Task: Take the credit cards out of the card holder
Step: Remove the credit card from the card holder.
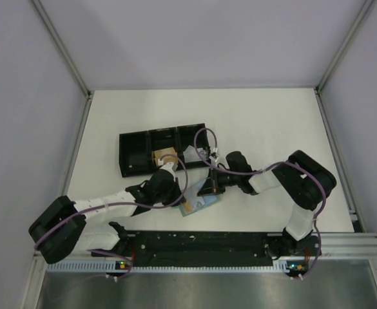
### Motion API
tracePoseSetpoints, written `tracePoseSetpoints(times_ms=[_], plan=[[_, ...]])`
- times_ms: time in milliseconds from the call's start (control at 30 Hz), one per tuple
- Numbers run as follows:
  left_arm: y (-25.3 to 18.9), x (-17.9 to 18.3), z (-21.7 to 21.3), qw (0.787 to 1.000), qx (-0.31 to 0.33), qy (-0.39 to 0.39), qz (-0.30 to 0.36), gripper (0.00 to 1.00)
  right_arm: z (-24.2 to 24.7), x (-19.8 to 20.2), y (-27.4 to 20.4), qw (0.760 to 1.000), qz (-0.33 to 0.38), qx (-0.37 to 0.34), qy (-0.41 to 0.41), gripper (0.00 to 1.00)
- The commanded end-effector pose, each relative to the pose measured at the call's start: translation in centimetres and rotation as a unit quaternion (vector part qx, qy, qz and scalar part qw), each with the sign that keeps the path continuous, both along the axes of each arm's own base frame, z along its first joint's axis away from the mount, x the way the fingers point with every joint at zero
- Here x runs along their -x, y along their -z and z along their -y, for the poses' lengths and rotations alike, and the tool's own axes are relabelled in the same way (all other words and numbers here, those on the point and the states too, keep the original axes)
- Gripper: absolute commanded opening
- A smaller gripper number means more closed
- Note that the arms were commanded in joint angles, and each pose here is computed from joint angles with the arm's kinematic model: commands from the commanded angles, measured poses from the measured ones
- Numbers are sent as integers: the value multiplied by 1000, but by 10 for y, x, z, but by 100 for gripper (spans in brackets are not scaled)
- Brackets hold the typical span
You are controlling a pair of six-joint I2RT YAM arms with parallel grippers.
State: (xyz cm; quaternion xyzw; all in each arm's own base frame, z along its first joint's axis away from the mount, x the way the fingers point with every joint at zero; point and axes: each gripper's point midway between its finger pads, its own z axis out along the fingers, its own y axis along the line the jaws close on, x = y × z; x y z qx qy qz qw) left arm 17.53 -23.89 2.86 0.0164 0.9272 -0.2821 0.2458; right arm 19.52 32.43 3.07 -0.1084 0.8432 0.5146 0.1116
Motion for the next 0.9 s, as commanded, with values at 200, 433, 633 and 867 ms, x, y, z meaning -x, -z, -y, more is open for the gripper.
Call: tracePoseSetpoints(times_ms=[200, 433, 633, 867], plan=[[-54, -9, 21, 992, 109, 5, 66, 12, -3, -7, -15, 999, 28, -33, -6, 0], [-44, -16, 35, 994, 100, 15, 47, 10, -6, -4, -16, 999, 24, -37, -9, 0], [-17, -13, 29, 998, 65, 9, 21, 1, -7, -4, -15, 999, 23, -36, -9, 0], [13, -6, 17, 1000, 9, 2, -24, 0, -3, -3, -7, 1000, 17, -17, -5, 2]])
